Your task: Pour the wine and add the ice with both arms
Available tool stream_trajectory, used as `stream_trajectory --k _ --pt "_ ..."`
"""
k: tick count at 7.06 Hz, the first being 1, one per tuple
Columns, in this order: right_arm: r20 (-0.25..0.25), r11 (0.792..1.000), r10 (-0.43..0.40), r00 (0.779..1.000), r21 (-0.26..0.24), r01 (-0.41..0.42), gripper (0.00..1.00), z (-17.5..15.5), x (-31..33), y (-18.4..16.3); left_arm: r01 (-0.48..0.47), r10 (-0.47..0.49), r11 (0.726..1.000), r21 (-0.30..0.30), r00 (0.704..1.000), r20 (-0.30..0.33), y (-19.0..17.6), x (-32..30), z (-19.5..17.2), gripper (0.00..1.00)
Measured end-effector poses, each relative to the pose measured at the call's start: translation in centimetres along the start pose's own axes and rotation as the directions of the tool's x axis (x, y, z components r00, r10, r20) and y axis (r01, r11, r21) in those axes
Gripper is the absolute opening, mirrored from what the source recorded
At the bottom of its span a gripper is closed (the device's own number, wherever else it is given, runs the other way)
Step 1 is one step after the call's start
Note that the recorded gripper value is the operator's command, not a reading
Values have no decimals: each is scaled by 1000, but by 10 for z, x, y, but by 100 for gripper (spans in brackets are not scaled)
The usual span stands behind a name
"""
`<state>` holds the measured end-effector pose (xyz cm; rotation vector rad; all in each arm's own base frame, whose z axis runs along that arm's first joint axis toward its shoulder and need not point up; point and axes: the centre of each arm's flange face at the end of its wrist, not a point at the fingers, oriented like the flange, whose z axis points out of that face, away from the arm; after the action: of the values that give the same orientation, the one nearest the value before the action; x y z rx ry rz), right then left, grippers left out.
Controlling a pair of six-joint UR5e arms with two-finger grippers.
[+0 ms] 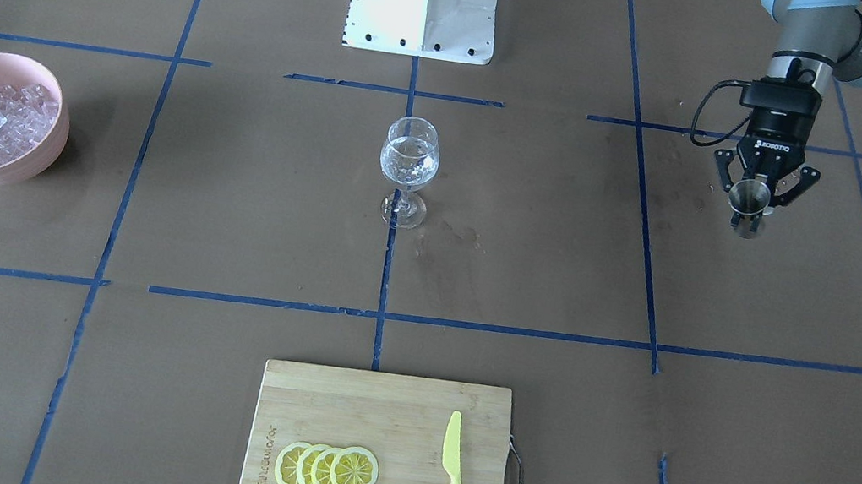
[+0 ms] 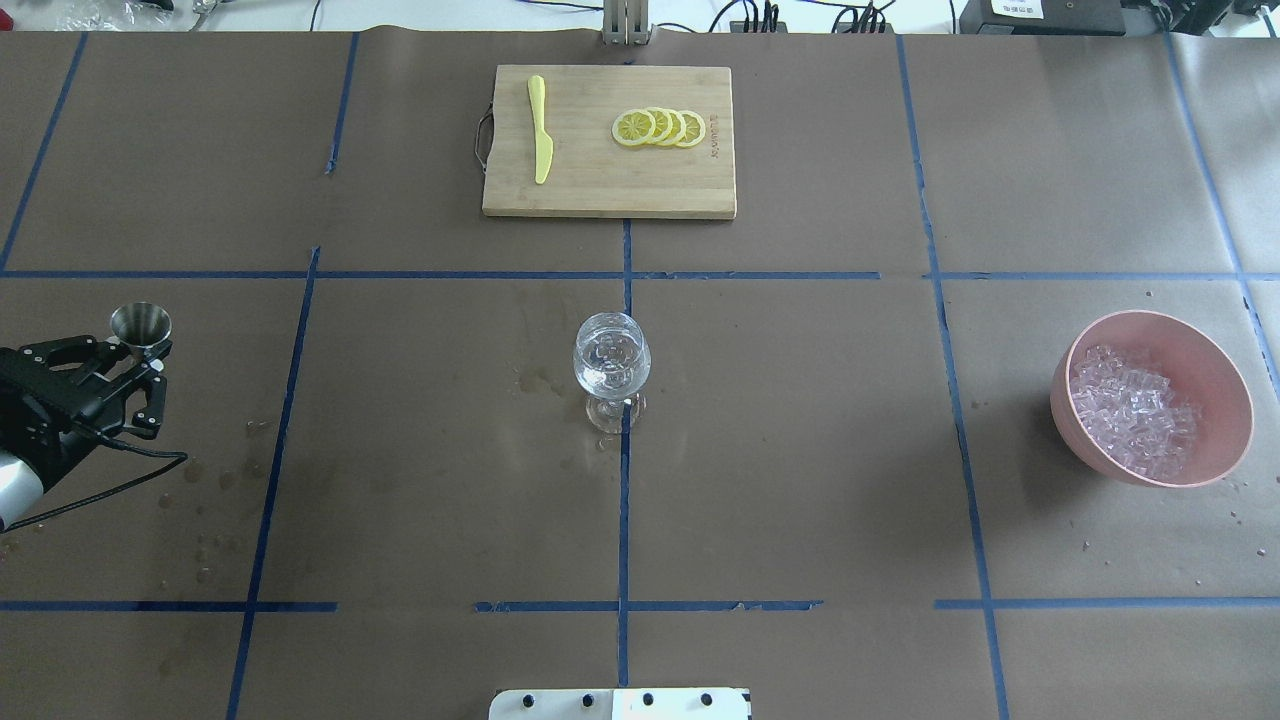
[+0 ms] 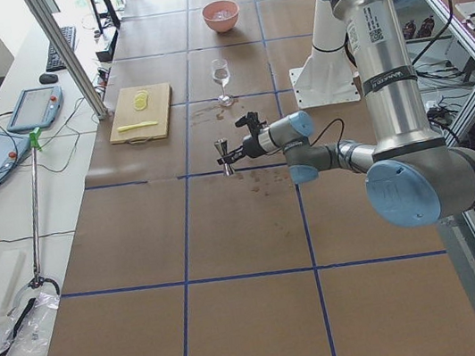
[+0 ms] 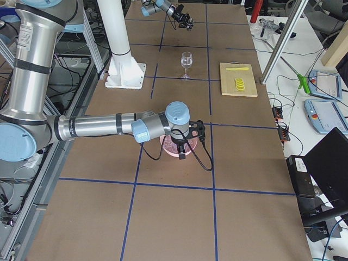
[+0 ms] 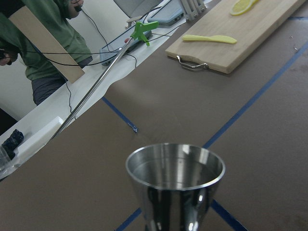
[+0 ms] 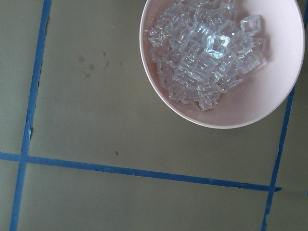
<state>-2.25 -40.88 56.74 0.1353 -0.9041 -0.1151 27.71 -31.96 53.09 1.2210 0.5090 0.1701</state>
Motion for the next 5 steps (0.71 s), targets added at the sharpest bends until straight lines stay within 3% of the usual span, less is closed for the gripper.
stream_trajectory --k 2,5 --pt "0 1000 0 1000 -2 0 100 0 1 2 121 -121 993 12 992 27 24 -11 2 0" --pt "0 1000 -3 1000 -6 3 100 2 1 3 197 -197 980 -21 980 -12 42 7 0 0"
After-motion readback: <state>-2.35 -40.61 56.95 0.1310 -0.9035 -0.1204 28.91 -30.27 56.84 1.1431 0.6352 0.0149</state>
